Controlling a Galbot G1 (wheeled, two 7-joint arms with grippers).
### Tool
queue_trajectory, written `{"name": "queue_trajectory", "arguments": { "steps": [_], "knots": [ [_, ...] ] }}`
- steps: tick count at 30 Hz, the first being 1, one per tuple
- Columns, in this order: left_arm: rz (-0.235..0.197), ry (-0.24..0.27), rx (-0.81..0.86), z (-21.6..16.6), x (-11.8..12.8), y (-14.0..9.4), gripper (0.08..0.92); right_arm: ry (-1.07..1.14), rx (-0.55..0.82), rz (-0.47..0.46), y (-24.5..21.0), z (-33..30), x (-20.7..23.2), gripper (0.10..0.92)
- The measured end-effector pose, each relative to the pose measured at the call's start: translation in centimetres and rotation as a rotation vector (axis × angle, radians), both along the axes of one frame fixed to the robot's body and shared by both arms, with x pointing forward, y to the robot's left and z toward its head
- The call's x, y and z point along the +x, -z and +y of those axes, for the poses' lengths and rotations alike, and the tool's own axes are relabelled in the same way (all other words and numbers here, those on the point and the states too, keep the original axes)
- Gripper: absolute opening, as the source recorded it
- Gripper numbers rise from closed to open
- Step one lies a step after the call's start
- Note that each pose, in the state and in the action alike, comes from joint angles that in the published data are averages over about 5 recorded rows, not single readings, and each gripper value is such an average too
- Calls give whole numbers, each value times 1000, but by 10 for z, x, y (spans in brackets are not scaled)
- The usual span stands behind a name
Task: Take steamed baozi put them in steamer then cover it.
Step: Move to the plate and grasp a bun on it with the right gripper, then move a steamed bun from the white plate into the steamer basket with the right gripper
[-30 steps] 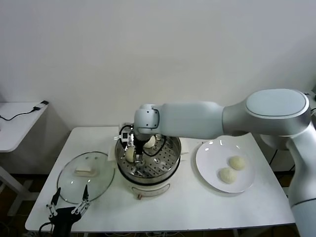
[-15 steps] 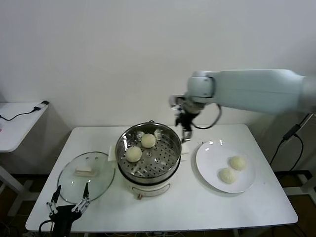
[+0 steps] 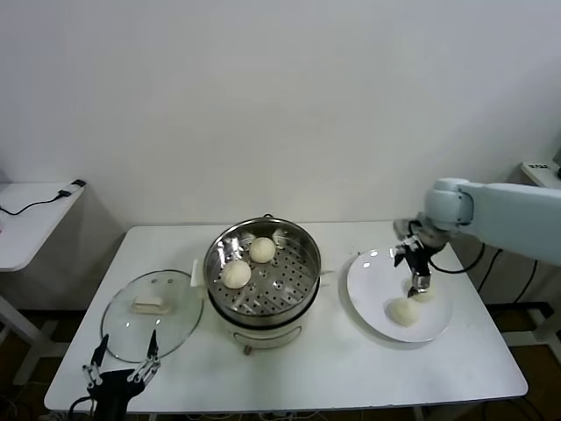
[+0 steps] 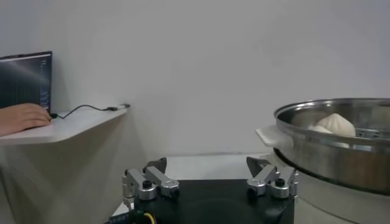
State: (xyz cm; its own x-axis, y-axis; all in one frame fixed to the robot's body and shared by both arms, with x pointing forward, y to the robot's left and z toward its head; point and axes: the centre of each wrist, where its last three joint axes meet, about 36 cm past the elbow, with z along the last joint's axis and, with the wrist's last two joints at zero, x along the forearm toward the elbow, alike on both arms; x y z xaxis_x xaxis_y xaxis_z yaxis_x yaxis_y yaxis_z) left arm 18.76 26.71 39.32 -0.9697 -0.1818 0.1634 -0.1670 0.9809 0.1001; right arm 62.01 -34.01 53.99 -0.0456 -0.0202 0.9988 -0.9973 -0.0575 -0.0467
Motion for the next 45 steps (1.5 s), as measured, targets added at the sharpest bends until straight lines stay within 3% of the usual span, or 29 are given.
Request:
{"name": "queue_trajectory", "arguments": {
  "steps": [12,24,36,45],
  "knots": [
    [3,0,-1,-1,-1,4,823,45,0,-4,55,-6,-5,823],
    [10,4,-4,-2,-1,7,823,70,-18,-9,81,-8,-11,815],
    [4,4,-1,-3,-1,5,823,77,-11,-13,72,-6,-9,677],
    [-6,11,0,-6,-3,2,823,34,8,-7,33,4,-3,662]
  ]
}}
